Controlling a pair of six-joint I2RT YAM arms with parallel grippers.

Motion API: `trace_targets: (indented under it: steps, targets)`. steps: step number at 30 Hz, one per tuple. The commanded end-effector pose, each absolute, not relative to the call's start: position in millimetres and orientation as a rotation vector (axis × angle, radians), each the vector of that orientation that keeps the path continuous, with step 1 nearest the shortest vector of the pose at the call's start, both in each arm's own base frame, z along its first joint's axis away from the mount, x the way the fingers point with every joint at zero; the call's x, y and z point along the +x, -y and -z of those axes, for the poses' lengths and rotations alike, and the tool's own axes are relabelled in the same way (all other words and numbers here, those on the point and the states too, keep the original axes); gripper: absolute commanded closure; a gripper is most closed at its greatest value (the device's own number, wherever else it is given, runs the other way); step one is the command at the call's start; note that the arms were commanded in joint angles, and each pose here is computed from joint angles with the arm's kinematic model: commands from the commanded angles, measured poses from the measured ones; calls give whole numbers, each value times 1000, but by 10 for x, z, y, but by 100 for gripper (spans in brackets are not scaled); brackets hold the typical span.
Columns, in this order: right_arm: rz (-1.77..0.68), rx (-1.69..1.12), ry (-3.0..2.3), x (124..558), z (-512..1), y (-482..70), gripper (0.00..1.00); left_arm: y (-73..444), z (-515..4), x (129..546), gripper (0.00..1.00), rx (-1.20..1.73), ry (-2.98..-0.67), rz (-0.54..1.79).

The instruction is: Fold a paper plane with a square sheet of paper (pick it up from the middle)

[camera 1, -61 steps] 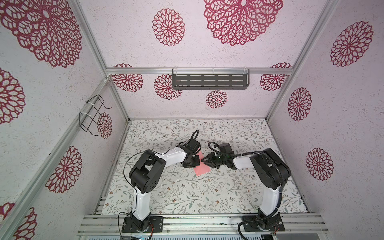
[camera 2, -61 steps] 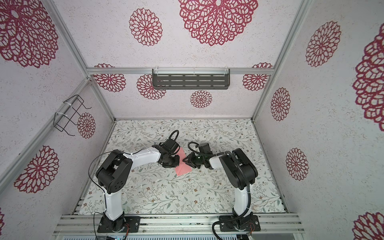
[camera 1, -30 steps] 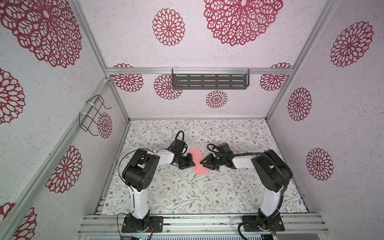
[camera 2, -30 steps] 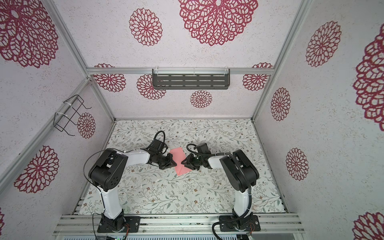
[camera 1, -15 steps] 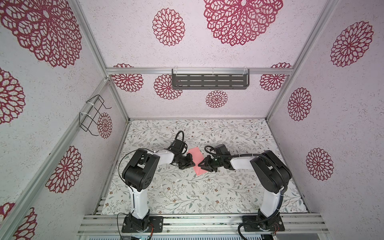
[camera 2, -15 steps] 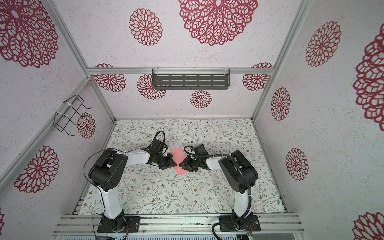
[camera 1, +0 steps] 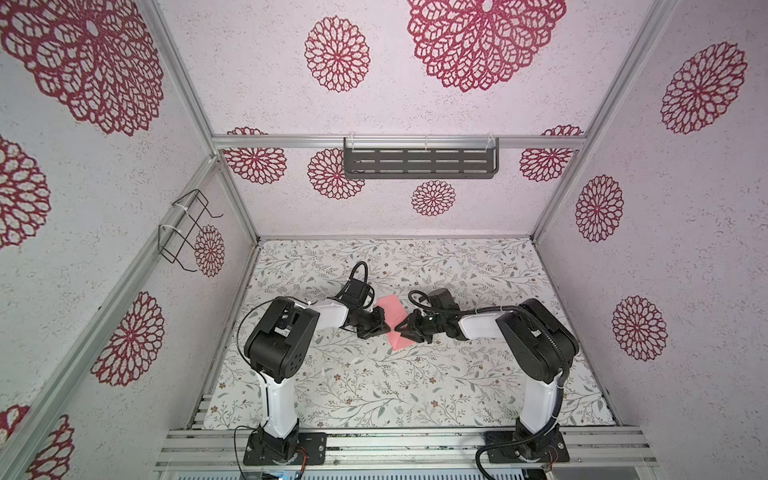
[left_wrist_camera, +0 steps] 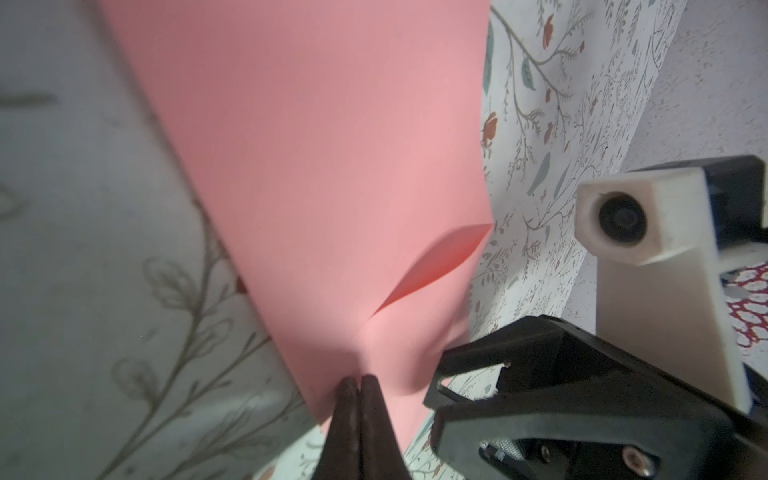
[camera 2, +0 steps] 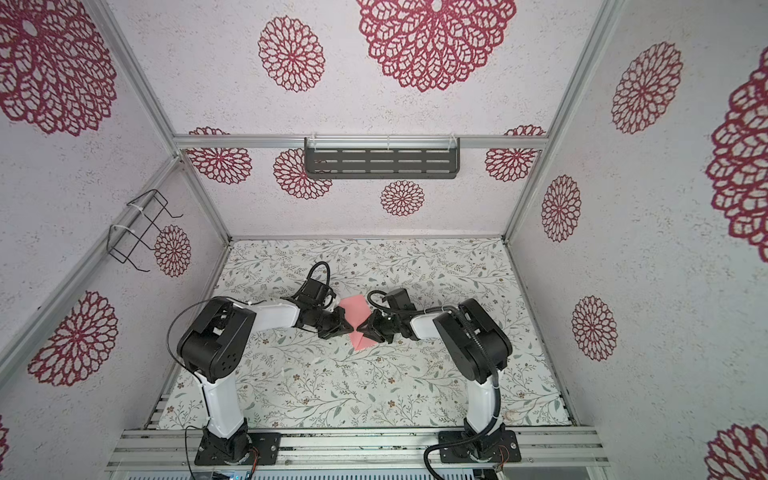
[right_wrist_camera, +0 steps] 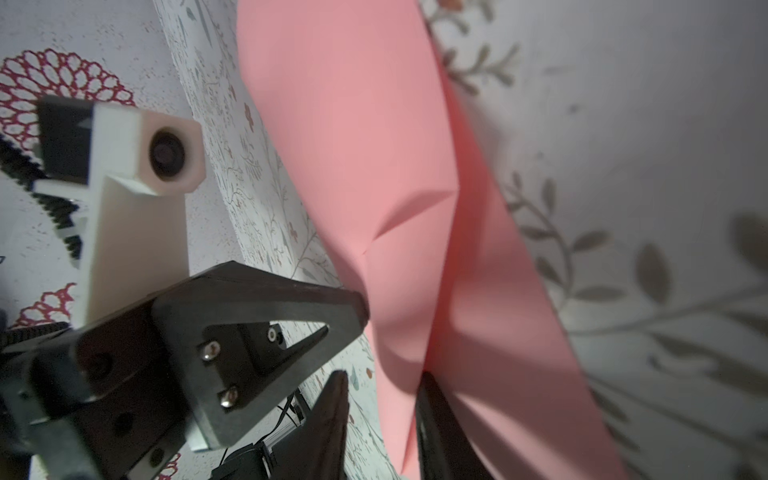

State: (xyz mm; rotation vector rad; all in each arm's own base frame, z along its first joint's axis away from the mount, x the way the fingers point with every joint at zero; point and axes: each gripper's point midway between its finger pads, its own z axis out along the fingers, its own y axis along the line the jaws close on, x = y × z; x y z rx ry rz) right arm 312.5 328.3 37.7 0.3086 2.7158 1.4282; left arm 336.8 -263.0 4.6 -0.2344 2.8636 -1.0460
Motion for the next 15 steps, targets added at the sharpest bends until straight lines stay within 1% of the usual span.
trace_targets:
  steps: [1,4,9,15]
  targets:
    - [-1524,270,-2625,3222,-581,-3397,70,2214,644,2986,97,-384,-3077,712]
    - [-1518,273,-2610,3241,-580,-3372,72,2206,643,2988,98,-381,-3079,706]
    - [-1451,267,-2649,3257,-430,-3322,75,2210,628,2994,98,-371,-3076,710]
    - [-1416,244,-2661,3286,-371,-3314,83,2266,485,3084,97,-346,-3041,752]
